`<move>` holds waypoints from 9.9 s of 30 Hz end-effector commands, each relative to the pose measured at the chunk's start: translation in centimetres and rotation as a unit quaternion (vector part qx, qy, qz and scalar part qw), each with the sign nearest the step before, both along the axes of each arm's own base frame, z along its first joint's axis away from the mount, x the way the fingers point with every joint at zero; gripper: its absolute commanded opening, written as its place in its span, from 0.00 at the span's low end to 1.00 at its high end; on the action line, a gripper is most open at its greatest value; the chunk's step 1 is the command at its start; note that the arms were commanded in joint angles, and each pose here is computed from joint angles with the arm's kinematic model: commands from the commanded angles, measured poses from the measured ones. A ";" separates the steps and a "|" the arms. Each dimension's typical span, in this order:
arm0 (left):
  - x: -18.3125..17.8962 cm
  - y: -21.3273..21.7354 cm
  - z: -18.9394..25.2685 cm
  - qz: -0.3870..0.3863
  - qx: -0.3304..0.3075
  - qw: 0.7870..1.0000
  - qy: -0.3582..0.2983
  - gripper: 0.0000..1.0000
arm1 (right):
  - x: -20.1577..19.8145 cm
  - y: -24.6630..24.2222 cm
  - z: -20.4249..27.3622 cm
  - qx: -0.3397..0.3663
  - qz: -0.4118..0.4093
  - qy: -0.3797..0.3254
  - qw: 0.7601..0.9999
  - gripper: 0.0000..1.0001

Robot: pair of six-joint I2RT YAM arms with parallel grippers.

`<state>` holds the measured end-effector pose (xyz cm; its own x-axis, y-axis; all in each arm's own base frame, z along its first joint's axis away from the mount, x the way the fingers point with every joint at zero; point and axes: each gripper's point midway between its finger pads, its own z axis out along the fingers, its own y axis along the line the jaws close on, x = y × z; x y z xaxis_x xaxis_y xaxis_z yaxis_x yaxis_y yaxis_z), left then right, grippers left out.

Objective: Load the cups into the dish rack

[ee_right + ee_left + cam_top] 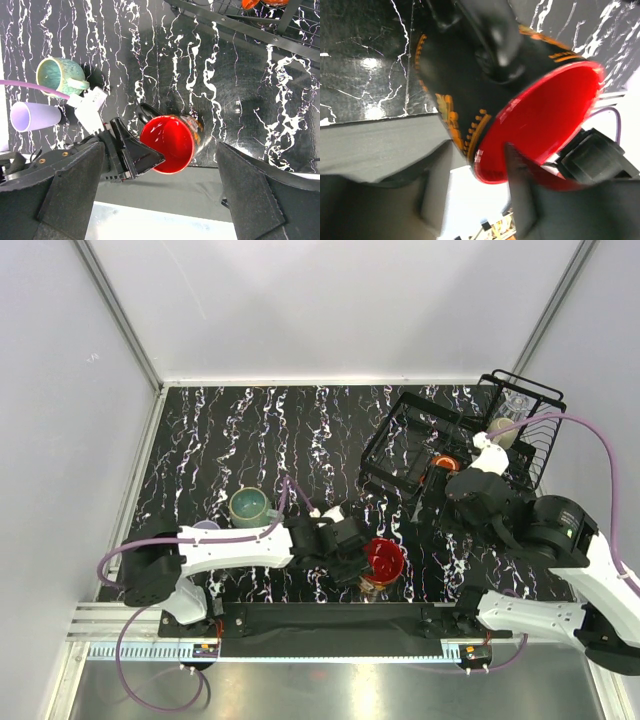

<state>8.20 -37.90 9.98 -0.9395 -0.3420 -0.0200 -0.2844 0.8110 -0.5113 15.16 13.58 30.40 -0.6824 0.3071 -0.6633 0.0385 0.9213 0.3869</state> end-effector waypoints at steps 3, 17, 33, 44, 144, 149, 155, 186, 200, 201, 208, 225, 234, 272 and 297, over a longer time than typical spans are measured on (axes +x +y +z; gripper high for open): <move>0.7 -1.6 0.2 0.001 -0.006 1.000 -0.011 0.30 | -1.1 -2.3 -2.5 -0.072 -0.008 0.041 0.997 1.00; 2.6 3.2 -0.3 -0.052 0.110 0.987 -0.108 0.00 | -0.3 1.4 -3.5 -0.053 0.027 0.057 0.997 1.00; 5.6 7.1 4.5 -0.156 0.146 0.932 -0.293 0.00 | 0.0 4.3 -3.8 -0.021 0.052 0.069 0.996 0.99; 4.7 7.4 1.3 -0.264 0.209 0.899 -0.282 0.14 | 0.0 4.8 -4.7 -0.019 0.059 0.076 0.995 1.00; 4.4 22.3 30.5 -0.218 0.043 0.512 -0.830 0.60 | -0.7 21.0 6.5 0.315 0.205 0.251 0.892 0.00; 5.2 28.6 31.6 -0.061 0.004 0.589 -0.806 0.69 | 6.7 17.2 3.0 0.136 0.122 0.121 0.976 0.00; 6.4 32.9 30.2 0.064 -0.021 0.694 -0.717 0.65 | 16.3 11.6 0.5 -0.076 -0.031 -0.030 0.996 0.00; 4.8 28.0 22.6 -0.032 -0.058 0.772 -0.632 0.70 | 33.3 -5.2 -15.1 -0.194 -0.505 -0.116 0.833 0.00; 5.0 28.4 20.9 -0.010 -0.050 0.796 -0.603 0.73 | 35.1 -6.9 -19.8 -0.210 -0.503 -0.083 0.834 0.14; 5.0 28.6 20.8 -0.006 -0.049 0.799 -0.600 0.74 | 35.1 -6.9 -19.9 -0.213 -0.500 -0.082 0.835 0.18; 5.2 28.7 20.1 0.012 -0.051 0.808 -0.586 0.75 | 34.1 -6.1 -21.0 -0.221 -0.476 -0.045 0.850 0.52; 5.4 27.2 17.0 -0.009 0.032 0.862 -0.506 0.70 | 30.3 0.5 -16.3 -0.209 -0.360 0.002 0.909 1.00; 5.8 23.0 17.3 -0.096 0.091 0.862 -0.490 0.93 | 23.7 7.6 -12.8 -0.220 -0.158 0.050 0.961 1.00; 21.1 33.4 2.7 0.051 0.335 0.925 -0.172 0.90 | 3.1 11.1 -7.7 0.010 0.099 0.081 0.992 1.00; 21.5 30.9 -3.5 0.010 0.295 0.949 -0.109 0.18 | 2.5 10.5 -5.8 0.040 0.096 0.066 0.992 1.00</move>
<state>27.97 -5.62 5.98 -0.9021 -0.2160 -0.3736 -0.2565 0.9646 0.0617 17.90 23.78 22.68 -0.8296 0.1905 -0.5249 -0.0541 0.9081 0.4151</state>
